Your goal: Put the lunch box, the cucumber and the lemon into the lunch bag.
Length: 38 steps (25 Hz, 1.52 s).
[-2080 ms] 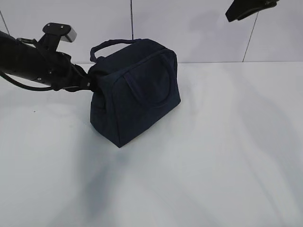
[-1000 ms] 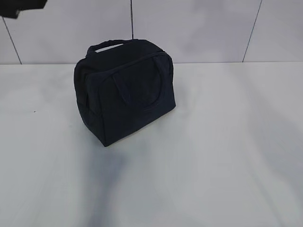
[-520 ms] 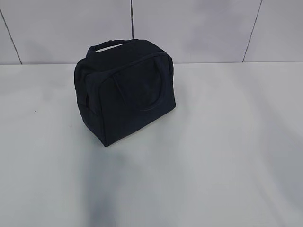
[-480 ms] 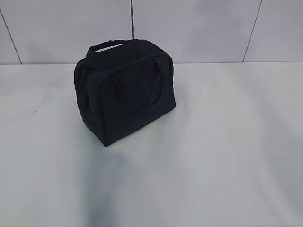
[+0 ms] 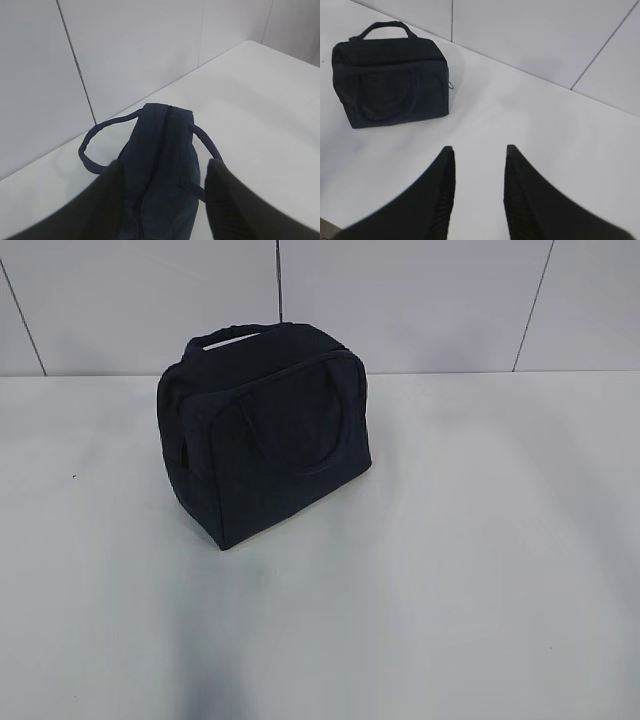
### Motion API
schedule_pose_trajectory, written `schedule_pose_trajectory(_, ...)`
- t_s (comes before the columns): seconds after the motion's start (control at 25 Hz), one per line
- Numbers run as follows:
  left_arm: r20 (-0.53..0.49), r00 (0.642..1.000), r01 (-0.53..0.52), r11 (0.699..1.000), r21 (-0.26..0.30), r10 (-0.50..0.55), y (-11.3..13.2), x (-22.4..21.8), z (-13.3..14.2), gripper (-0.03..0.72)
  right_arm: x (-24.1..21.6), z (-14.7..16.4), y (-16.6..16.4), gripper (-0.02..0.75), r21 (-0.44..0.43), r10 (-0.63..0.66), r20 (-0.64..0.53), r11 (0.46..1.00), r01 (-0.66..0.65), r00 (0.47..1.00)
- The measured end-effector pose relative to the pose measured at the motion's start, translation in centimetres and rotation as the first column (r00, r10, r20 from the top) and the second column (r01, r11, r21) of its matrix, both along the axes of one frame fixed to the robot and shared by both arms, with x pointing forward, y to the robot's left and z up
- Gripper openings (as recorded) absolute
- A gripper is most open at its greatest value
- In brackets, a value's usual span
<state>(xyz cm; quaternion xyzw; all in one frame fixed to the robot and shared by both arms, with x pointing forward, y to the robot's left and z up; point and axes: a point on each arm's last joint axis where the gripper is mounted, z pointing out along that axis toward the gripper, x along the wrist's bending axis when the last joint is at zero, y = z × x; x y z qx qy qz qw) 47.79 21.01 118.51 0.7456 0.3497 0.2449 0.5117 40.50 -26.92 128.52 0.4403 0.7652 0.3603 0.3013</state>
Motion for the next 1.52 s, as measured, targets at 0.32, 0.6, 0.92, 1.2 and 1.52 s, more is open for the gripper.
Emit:
schedule_pose_trajectory(0.32, -0.001, 1.000, 0.003, 0.999, 0.037, -0.003, 0.1, 0.0, -0.2, 0.377, -7.0, -4.7, -1.5, 0.269, -0.053, -0.140, -0.036, 0.989, 0.138, 0.990)
schedule_pose_trajectory(0.6, -0.005, 1.000, 0.001, 0.999, 0.040, -0.001, 0.1, 0.0, -0.2, 0.377, -12.2, -7.7, -2.5, 0.374, -0.042, -0.252, 0.000, 0.967, 0.252, 0.968)
schedule_pose_trajectory(0.92, -0.004, 1.000, 0.000, 0.999, 0.045, 0.000, 0.2, 0.0, -0.3, 0.377, -15.7, -11.4, -2.5, 0.383, 0.049, -0.288, -0.003, 0.956, 0.288, 0.957)
schedule_pose_trajectory(1.2, -0.008, 1.000, 0.000, 0.998, 0.067, 0.001, 0.2, 0.2, -0.5, 0.377, -17.8, -16.0, -2.6, 0.384, 0.075, -0.307, -0.019, 0.949, 0.307, 0.952)
schedule_pose_trajectory(1.52, -0.024, 1.000, 0.000, 0.997, 0.074, 0.001, 0.1, 0.7, -1.0, 0.377, -18.9, -19.7, -2.6, 0.383, 0.126, -0.324, 0.037, 0.940, 0.317, 0.945)
